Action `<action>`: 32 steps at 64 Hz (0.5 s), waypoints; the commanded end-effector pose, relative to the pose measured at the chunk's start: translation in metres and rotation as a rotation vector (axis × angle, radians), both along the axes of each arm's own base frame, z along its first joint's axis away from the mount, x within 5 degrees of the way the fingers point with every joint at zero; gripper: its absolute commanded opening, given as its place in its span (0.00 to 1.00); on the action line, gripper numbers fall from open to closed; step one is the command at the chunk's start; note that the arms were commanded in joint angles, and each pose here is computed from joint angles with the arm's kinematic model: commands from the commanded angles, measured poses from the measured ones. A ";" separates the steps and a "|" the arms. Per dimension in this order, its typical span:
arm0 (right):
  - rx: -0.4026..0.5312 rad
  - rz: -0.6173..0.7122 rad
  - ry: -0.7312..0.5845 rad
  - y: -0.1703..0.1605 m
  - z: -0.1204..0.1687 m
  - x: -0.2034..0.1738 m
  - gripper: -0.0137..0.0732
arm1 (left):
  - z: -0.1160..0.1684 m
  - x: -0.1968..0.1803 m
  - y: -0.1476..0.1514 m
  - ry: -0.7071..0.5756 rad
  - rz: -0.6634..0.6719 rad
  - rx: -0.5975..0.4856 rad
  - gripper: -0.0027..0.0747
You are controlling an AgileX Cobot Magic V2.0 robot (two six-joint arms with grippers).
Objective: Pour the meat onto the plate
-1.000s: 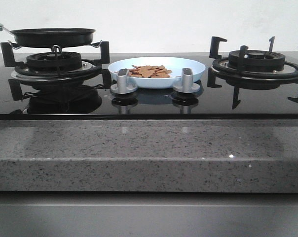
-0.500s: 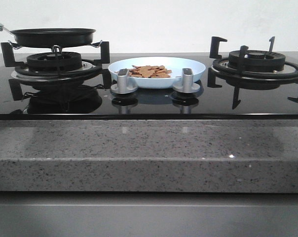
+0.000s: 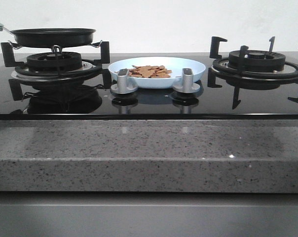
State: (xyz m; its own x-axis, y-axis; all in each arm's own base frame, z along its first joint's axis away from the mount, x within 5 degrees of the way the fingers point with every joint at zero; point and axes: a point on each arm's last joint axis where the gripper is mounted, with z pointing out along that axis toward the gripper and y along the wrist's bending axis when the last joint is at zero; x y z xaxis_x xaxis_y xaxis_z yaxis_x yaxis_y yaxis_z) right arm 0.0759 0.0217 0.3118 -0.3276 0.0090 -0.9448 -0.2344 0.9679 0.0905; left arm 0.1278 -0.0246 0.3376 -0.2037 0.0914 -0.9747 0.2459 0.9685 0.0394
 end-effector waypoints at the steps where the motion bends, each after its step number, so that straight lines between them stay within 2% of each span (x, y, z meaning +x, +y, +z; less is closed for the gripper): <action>1: 0.005 -0.015 -0.104 -0.001 0.015 0.001 0.09 | 0.015 0.000 0.002 -0.088 0.027 -0.037 0.01; 32: 0.005 -0.015 -0.104 -0.001 0.015 0.001 0.09 | 0.016 0.000 0.004 -0.099 0.054 -0.033 0.01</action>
